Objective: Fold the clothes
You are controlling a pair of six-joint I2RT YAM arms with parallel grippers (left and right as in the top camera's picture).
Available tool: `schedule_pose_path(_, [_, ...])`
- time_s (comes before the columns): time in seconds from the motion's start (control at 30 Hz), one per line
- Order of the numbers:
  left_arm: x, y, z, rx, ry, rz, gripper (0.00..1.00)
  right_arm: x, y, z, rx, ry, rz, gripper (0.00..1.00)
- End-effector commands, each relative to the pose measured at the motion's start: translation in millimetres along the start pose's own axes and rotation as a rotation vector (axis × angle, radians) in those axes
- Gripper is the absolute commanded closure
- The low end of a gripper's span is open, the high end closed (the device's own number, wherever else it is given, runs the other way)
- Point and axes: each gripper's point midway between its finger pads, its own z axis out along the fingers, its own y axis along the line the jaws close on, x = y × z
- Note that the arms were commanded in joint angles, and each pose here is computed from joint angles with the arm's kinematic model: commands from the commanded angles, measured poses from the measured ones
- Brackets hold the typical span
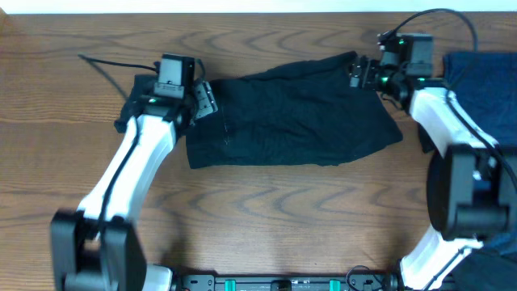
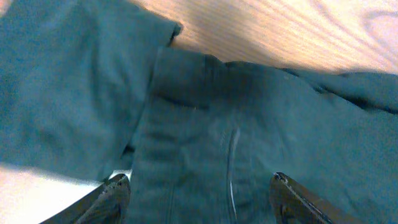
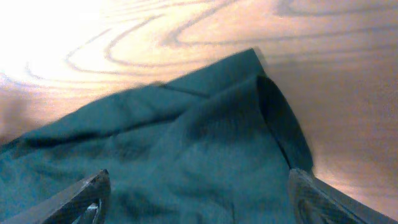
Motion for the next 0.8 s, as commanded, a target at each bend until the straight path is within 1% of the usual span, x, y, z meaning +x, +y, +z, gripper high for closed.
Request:
schedule_pose_path(0.0, [-2.0, 1.0, -25.0, 0.007, -0.001, 0.020, 0.34, -17.5, 14.8, -45.2, -0.011, -0.036, -0.023, 0.29])
schedule_pose_path(0.03, [5.8, 5.3, -25.6, -0.010, 0.030, 0.021, 0.42, -9.2, 14.9, -50.8, -0.001, -0.003, -0.031, 0.50])
schedule_pose_path(0.07, [12.4, 8.8, -24.7, -0.024, 0.057, 0.023, 0.57, -2.7, 14.7, -53.7, 0.004, 0.024, -0.042, 0.69])
schedule_pose_path(0.1, [19.2, 12.4, -21.8, -0.037, 0.081, 0.024, 0.78, 6.8, 13.8, -55.7, 0.010, 0.062, -0.047, 0.88])
schedule_pose_path(0.13, [25.4, 15.5, -18.4, -0.047, 0.101, 0.025, 0.94, 15.0, 13.0, -56.1, 0.015, 0.094, -0.044, 0.99])
schedule_pose_path(0.3, [55.4, 28.7, 7.8, -0.093, 0.203, 0.017, 0.94, 55.3, -7.1, -42.2, 0.076, 0.233, 0.007, 0.99])
schedule_pose_path(0.47, [72.7, 16.0, 31.4, -0.040, 0.276, 0.023, 0.94, 89.6, -29.8, -12.1, 0.113, 0.326, 0.039, 0.99])
schedule_pose_path(0.57, [80.7, 9.6, 45.6, -0.034, 0.298, 0.040, 0.94, 100.5, -38.5, 2.9, 0.120, 0.351, 0.047, 0.99])
schedule_pose_path(0.77, [111.8, 6.0, 73.5, -0.066, 0.390, 0.084, 0.94, 121.4, -55.2, 14.1, 0.174, 0.416, 0.062, 0.99])
